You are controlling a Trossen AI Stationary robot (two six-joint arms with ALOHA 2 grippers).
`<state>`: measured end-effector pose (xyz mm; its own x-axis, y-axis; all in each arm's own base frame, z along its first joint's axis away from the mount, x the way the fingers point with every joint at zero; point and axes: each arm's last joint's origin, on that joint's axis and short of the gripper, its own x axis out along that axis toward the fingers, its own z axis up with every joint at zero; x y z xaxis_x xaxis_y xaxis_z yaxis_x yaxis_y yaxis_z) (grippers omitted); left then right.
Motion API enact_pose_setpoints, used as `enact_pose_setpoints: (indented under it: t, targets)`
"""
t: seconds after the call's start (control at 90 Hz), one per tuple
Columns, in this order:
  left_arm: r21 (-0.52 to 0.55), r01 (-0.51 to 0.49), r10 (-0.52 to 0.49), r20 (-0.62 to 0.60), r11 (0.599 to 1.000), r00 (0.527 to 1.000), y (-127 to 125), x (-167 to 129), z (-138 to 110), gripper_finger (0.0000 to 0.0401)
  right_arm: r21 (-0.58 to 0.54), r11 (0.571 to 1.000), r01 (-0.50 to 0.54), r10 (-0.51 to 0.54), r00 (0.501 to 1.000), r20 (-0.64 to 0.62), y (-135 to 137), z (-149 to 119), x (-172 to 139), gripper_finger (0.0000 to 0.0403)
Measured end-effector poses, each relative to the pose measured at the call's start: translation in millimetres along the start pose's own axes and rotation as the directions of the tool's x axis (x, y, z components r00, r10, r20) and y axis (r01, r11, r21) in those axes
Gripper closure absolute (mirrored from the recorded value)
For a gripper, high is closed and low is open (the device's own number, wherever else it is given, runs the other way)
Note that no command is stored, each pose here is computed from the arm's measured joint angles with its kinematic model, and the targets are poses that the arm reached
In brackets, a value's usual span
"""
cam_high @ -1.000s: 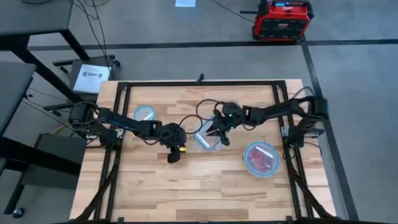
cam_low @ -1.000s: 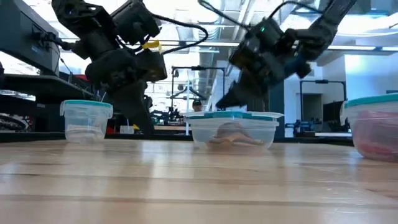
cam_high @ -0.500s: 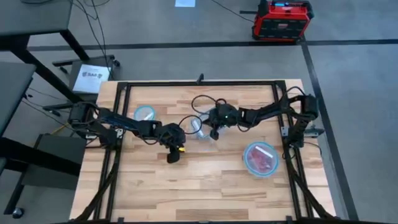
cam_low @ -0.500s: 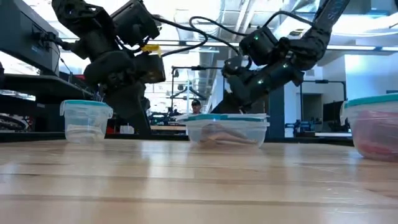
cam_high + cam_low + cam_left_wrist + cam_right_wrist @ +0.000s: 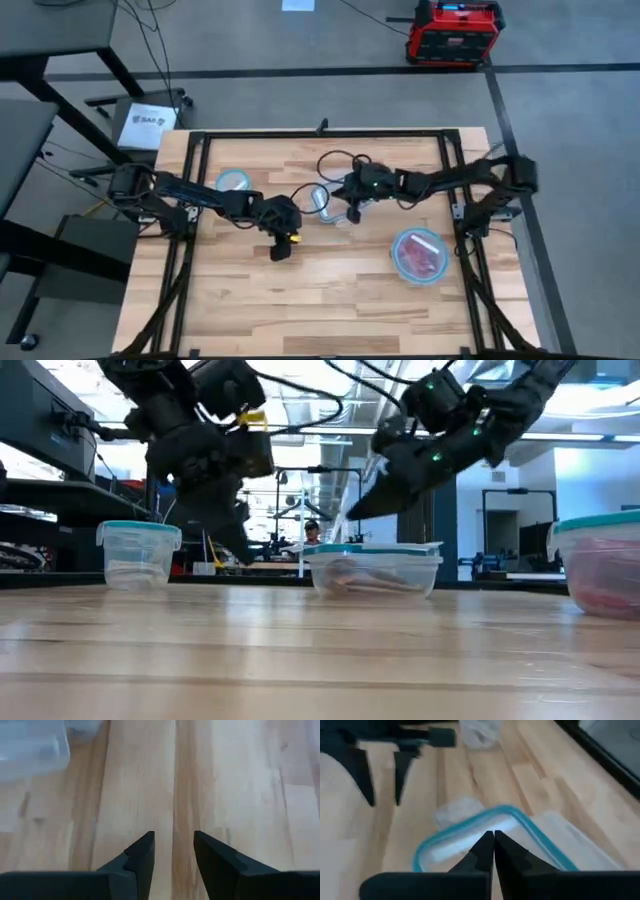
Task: Sort candy
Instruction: Close the rectangular transparent bin
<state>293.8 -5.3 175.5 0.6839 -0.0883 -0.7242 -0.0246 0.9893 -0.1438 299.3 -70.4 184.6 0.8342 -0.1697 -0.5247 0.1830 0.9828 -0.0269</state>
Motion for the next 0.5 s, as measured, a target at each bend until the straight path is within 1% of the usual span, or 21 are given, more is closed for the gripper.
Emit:
enact_pose_setpoints:
  t: [0.078,0.189,0.311,0.411,0.5]
  targets:
    - [0.025,-0.044,0.043,0.040,0.999,0.998,0.8,-1.5,3.7,0.0278,-0.021,1.000,0.012,-0.013,0.999,-0.037,-3.4,4.0,-18.3,0.0403]
    - [0.056,-0.112,0.108,0.070,0.992,0.992,3.7,-2.5,6.0,0.0278,-0.049,0.999,-0.002,-0.001,0.998,-0.057,-2.2,9.8,-38.6,0.0403]
    - [0.069,-0.127,0.119,0.105,0.990,0.987,6.7,-3.1,9.7,0.0278,-0.029,0.999,-0.016,0.012,0.990,-0.138,0.1,0.9,-37.9,0.0403]
    - [0.064,-0.132,0.124,0.107,0.989,0.986,9.0,-3.3,10.1,0.0278,-0.027,0.999,-0.031,0.026,0.984,-0.179,5.5,-4.3,-32.5,0.0403]
    - [0.064,-0.134,0.127,0.103,0.989,0.987,9.4,-3.2,9.6,0.0278,-0.016,1.000,0.004,-0.007,0.976,-0.217,6.0,-9.3,-29.0,0.0403]
